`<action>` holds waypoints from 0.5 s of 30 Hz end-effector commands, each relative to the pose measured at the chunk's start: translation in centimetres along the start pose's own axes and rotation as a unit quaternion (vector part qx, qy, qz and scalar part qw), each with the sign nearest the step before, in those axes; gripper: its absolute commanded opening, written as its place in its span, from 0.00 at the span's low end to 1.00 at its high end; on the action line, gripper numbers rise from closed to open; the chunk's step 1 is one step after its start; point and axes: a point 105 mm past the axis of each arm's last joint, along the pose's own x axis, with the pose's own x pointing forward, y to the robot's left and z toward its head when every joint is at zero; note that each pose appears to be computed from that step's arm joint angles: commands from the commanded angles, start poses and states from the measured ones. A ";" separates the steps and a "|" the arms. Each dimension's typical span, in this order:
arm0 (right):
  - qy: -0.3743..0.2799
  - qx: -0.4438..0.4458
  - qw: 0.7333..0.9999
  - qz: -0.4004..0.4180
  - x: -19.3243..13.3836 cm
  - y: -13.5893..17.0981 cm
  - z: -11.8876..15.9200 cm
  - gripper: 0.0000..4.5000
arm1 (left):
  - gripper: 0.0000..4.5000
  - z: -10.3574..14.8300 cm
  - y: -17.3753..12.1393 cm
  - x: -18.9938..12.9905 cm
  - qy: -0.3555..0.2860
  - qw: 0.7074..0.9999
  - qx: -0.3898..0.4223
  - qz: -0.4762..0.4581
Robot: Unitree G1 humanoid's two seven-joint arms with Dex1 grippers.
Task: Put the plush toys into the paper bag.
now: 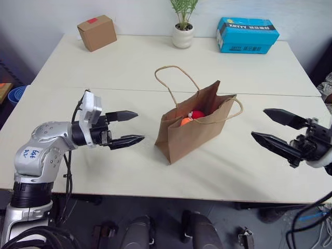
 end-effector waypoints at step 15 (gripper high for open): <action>0.014 -0.130 0.991 0.027 0.1 1.8 -2.5 1.00 | 0.91 -1.9 -3.0 8.6 -0.054 0.996 0.001 0.069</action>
